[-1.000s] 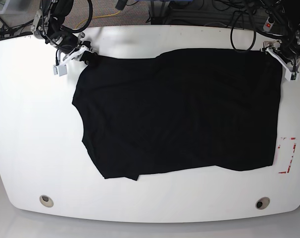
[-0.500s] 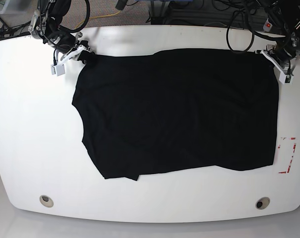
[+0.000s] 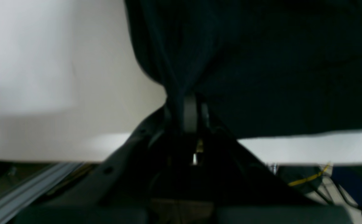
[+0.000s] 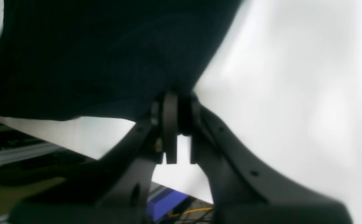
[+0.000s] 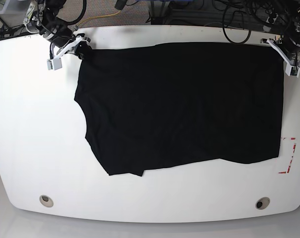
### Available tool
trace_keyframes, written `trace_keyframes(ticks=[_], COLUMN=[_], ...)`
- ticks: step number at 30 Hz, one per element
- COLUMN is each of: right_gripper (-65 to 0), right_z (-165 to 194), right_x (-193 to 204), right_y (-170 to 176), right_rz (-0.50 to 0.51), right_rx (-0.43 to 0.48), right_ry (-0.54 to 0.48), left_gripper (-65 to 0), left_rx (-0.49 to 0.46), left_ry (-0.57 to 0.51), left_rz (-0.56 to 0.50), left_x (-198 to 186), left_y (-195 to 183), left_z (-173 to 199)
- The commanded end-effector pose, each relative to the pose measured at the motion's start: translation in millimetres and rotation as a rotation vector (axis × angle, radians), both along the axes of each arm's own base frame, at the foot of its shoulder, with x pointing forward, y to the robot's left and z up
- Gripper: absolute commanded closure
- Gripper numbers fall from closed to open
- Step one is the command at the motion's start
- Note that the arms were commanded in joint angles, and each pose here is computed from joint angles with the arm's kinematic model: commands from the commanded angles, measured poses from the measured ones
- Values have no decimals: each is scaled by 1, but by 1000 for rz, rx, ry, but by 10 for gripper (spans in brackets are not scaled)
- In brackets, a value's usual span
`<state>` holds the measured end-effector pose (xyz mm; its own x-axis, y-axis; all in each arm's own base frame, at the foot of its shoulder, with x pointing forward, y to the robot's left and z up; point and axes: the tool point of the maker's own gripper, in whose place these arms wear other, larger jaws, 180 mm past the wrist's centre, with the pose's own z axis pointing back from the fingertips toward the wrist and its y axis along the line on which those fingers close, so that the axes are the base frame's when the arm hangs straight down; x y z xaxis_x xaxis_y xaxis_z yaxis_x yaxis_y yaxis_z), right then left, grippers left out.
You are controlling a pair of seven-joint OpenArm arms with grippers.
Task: Fold the T-shirt properly
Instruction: 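Hold both shirt corners and pull them apart to stretch the edge, then lift the held shirt edge with both grippers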
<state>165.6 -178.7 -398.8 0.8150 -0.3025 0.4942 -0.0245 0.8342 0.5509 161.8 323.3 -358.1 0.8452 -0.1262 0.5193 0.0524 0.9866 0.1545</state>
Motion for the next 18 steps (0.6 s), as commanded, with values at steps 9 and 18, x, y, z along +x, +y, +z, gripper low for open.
trace_keyframes(ticks=[9, 18], right_gripper=[-36, -36], right_z=[53, 68], right_x=[22, 60], right_y=[7, 3], right_rz=[95, 81], right_rx=[-89, -91], right_ry=[-198, -284], left_gripper=[-4, 0], left_rx=[49, 56], left_ry=[-126, -216], left_rz=[44, 84], left_x=[26, 52], left_y=[20, 30], left_z=[33, 54])
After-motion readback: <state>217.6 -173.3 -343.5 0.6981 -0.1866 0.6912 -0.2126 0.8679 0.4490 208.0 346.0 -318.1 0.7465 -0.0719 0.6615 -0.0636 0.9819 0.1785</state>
